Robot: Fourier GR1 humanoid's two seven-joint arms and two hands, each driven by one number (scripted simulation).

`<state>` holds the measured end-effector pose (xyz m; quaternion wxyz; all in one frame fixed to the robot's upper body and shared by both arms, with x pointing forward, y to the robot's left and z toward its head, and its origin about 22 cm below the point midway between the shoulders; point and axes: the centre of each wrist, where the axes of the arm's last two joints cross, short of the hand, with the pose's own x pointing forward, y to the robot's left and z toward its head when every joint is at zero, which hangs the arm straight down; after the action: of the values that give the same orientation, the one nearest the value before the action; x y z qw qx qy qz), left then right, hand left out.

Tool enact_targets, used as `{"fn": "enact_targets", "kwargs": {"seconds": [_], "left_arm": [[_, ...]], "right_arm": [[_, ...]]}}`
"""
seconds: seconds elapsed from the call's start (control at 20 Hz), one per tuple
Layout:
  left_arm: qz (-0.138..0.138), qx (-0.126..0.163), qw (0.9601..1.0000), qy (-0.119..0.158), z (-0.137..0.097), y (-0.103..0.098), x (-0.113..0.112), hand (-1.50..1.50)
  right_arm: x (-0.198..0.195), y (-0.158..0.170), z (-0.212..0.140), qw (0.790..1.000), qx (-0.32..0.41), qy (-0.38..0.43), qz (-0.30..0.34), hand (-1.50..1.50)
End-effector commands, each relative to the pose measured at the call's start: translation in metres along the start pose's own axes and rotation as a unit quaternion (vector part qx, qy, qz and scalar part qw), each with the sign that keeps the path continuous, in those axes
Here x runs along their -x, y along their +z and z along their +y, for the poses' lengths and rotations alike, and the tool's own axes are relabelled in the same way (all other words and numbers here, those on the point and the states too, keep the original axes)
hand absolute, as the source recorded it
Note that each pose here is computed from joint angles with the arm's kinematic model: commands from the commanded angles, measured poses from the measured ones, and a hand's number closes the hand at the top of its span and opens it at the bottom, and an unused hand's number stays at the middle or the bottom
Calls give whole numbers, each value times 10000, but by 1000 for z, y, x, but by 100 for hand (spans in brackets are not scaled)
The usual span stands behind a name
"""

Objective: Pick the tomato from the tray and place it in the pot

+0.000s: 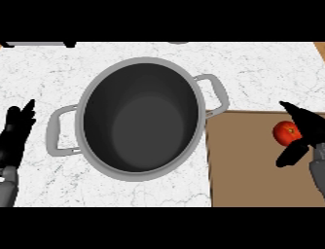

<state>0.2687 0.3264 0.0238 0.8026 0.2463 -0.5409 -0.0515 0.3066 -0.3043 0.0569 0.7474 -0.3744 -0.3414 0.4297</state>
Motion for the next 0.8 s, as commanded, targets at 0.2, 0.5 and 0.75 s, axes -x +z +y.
{"fn": "enact_targets", "kwargs": {"seconds": [0.2,0.5,0.75], "left_arm": [[-8,-38,9999,101,16,-7,12,0],[-27,44,10000,83,9,-1,9,0],[50,3,10000,17,6,18,-13,0]], "right_arm": [[12,-2,-7,9999,-58,-87,34,-150],[3,-20,11,9987,351,55,-377,150],[2,-5,15,9943,784,554,-463,150]]}}
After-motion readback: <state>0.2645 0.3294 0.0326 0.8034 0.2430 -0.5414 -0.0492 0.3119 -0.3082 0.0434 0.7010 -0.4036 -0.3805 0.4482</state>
